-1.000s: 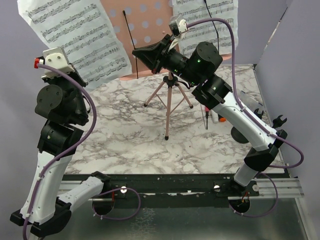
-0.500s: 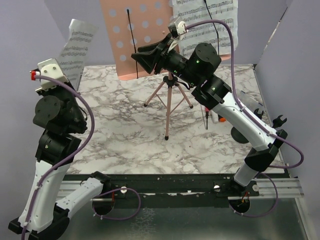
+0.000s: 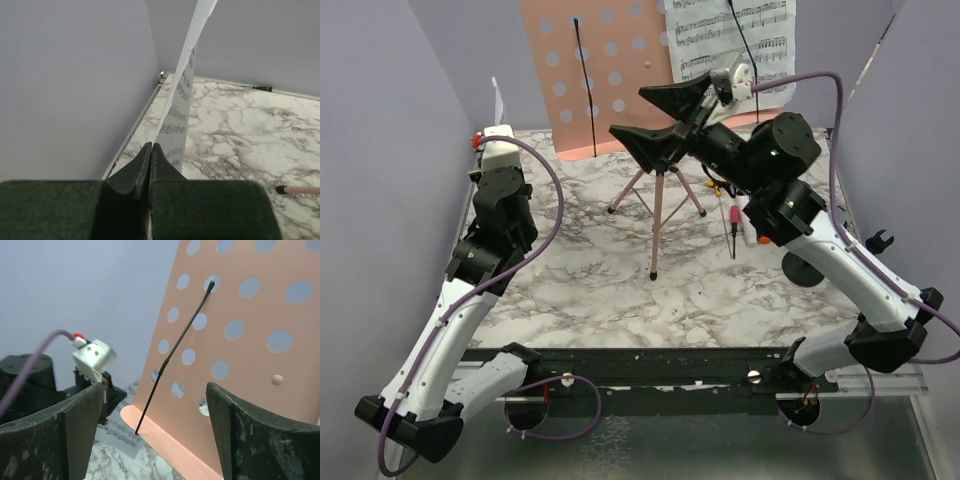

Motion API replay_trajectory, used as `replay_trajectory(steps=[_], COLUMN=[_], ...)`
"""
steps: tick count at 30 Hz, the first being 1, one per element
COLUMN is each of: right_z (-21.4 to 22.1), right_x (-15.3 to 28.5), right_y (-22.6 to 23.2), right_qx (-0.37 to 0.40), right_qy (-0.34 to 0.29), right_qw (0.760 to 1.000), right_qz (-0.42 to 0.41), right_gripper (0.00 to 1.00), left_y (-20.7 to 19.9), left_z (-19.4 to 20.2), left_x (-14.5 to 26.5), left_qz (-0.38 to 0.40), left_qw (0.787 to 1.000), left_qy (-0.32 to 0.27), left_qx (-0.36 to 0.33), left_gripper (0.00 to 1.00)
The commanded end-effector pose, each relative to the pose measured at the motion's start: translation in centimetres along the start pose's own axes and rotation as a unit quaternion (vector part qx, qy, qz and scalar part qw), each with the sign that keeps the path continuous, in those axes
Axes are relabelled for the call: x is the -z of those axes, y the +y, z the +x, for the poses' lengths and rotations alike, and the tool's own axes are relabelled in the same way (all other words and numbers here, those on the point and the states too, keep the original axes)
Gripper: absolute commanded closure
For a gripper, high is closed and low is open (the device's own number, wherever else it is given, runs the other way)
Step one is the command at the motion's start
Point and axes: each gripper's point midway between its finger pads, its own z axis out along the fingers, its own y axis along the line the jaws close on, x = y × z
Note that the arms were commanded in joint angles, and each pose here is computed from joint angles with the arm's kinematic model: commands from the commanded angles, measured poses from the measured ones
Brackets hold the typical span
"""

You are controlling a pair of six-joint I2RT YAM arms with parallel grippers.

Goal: Pack up the instrument practice props

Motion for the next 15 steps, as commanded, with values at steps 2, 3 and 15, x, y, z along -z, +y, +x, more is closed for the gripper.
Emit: replay_trajectory(steps=[2,3,15], right_z=[-5.0,-5.4,-8.3], right_x=[3.3,3.9,10.8], right_y=[1.2,1.2,0.4], right_qx=[0.077,0.088,0.165], right_qy=[-0.067,-0.072,-0.090], right_qw=[0.995,0.993,0.981], right_qz=[-0.019,-0.017,0.041], right_gripper=[0.10,0.09,0.06], left_y=[-2.5,-2.7,-3.5], left_z=[2.6,3.3,11.9], left_x=[-1.3,-1.8,-7.7], left_qz=[0.025,0.026,0.065], left_qw=[0.999,0.999,0.982], left_qy=[0.018,0.024,0.105], left_qx=[0.032,0.035,0.142], left_gripper=[1.00,1.00,1.00])
